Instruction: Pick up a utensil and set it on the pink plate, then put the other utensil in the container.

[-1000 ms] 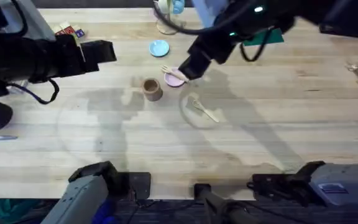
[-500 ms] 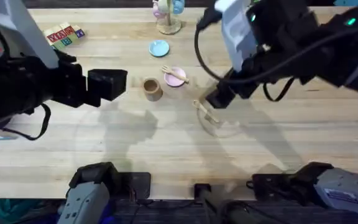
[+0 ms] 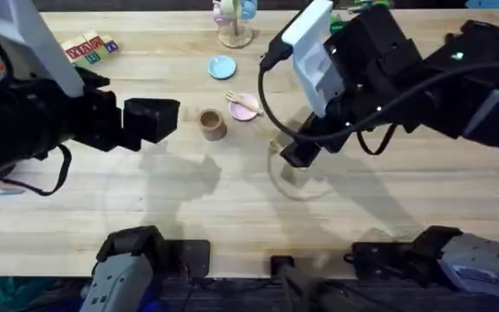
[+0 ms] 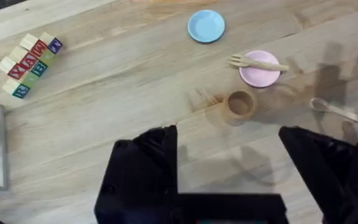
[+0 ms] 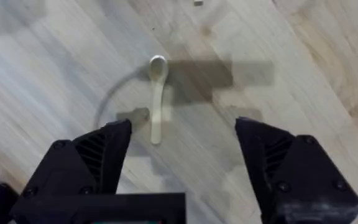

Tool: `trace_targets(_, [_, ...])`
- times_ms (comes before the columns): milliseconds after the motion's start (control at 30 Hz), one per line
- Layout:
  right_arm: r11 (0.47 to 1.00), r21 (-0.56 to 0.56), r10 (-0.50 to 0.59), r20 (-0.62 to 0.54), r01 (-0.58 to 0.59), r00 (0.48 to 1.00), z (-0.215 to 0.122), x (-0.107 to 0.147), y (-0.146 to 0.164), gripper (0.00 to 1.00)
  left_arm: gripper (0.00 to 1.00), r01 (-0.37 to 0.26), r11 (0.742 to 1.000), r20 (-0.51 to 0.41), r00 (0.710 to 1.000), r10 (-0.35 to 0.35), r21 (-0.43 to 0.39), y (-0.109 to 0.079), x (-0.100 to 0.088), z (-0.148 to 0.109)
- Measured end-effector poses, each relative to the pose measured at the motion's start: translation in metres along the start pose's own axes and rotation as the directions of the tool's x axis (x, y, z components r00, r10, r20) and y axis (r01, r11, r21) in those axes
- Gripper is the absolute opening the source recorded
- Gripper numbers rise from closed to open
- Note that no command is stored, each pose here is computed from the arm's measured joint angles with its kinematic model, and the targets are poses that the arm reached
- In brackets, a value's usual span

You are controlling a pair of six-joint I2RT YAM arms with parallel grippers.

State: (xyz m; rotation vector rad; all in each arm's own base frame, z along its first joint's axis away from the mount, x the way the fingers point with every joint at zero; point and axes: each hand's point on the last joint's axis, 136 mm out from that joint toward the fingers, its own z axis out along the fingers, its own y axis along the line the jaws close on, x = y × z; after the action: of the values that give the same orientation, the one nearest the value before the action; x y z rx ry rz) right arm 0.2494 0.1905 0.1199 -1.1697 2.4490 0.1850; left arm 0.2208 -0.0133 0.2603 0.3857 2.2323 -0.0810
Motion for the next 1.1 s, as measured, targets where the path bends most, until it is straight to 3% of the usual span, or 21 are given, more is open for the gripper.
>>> trace_targets(733, [0.996, -0.083, -0.049, -0.207, 0.033, 0.977, 0.078, 0.023, 0.033, 0.996, 0.992, 0.0, 1.0, -0.007, 1.0, 0.0, 0.006, -0.001, 0.002, 0.0])
trace_targets(933, [0.996, -0.078, -0.05, -0.206, 0.034, 0.977, 0.079, 0.022, 0.034, 0.996, 0.993, 0.0, 1.0, -0.007, 1.0, 0.0, 0.006, -0.001, 0.002, 0.0])
trace_targets(1033, [0.996, -0.077, -0.049, -0.207, 0.034, 0.977, 0.079, 0.022, 0.033, 0.956, 0.994, 0.0, 1.0, -0.007, 1.0, 0.0, 0.006, -0.001, 0.002, 0.0])
trace_targets(1100, [0.997, -0.075, -0.049, -0.205, 0.034, 0.978, 0.08, 0.021, 0.033, 0.87, 0.994, 0.0, 1.0, -0.007, 1.0, 0.0, 0.006, -0.001, 0.002, 0.0])
